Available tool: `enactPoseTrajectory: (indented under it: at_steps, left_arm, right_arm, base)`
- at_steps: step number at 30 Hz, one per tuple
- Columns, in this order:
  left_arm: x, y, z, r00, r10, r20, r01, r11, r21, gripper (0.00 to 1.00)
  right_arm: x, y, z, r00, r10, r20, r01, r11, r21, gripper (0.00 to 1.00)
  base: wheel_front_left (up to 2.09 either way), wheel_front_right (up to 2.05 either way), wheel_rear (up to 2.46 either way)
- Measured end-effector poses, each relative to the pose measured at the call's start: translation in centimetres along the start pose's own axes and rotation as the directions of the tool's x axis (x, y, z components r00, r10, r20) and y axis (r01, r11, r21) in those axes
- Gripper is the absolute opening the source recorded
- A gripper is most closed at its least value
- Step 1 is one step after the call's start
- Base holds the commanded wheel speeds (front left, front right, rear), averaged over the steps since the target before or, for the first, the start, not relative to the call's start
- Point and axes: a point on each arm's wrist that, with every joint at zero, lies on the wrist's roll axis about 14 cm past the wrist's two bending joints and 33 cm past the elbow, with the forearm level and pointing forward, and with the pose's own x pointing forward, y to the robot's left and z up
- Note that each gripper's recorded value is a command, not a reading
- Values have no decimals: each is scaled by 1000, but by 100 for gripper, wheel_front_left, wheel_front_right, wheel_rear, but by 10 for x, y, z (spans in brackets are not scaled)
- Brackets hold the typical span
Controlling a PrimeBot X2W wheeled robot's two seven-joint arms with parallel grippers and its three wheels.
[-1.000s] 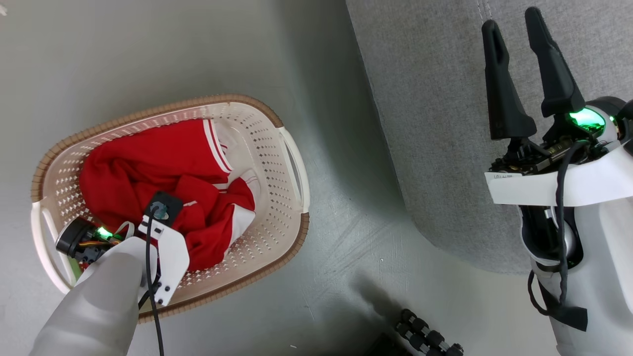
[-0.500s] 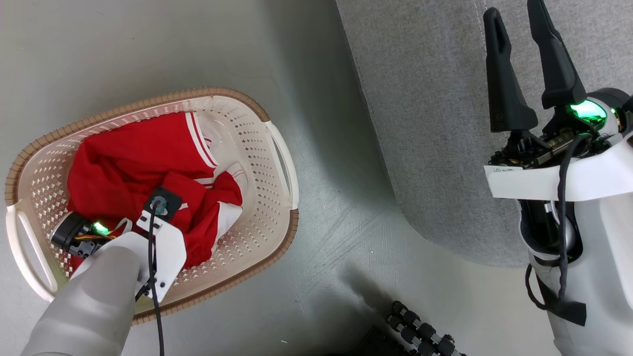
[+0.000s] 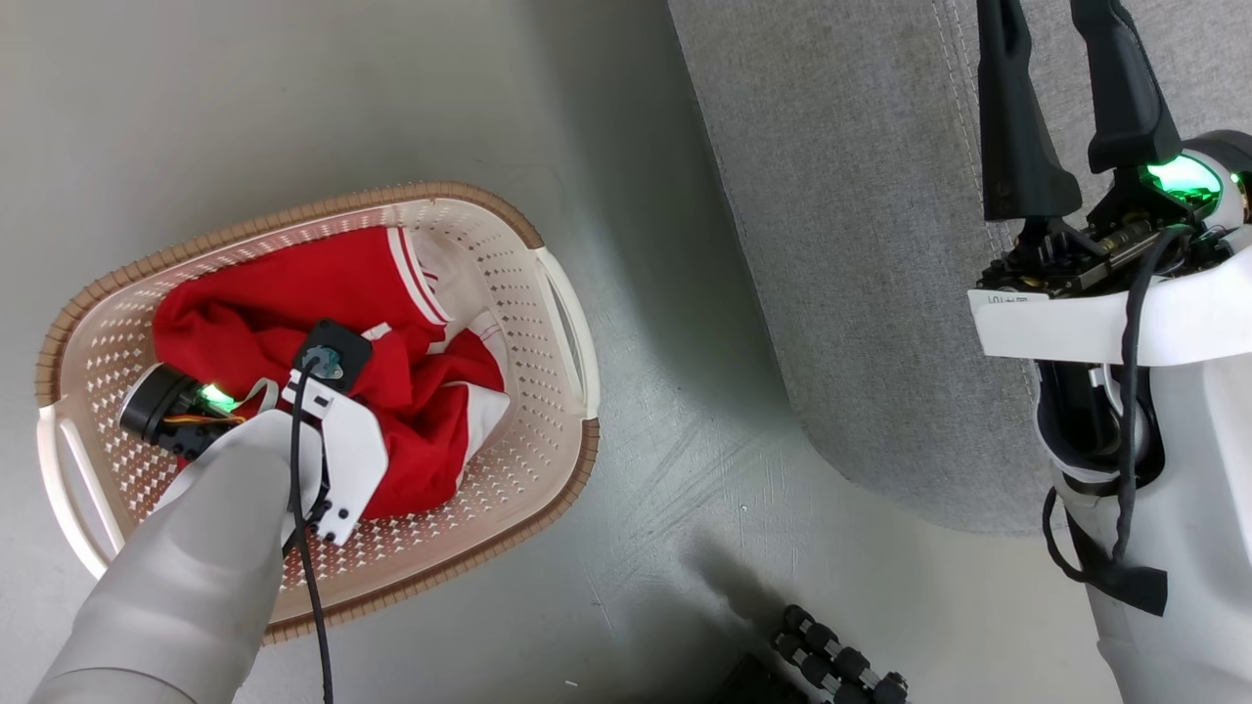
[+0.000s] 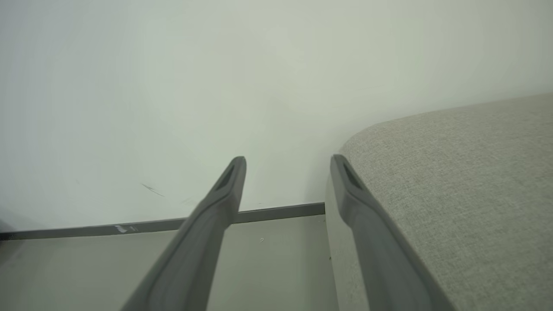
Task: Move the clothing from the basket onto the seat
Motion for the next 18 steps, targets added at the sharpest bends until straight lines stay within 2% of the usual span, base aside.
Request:
enactPoseTrajectory:
  at_steps: [9, 18]
  left_arm:
    - [-14, -4, 42, 985, 2, 170, 1, 1000, -14, 0]
    - [-41, 1, 84, 939, 33, 342, -22, 999, -35, 0]
  right_arm:
    - [5, 7, 15, 999, 17, 42, -18, 1000, 17, 100]
    - [13, 18, 35, 994, 52, 96, -55, 998, 32, 100]
  base:
    - [0, 0, 0]
    - [0, 0, 0]
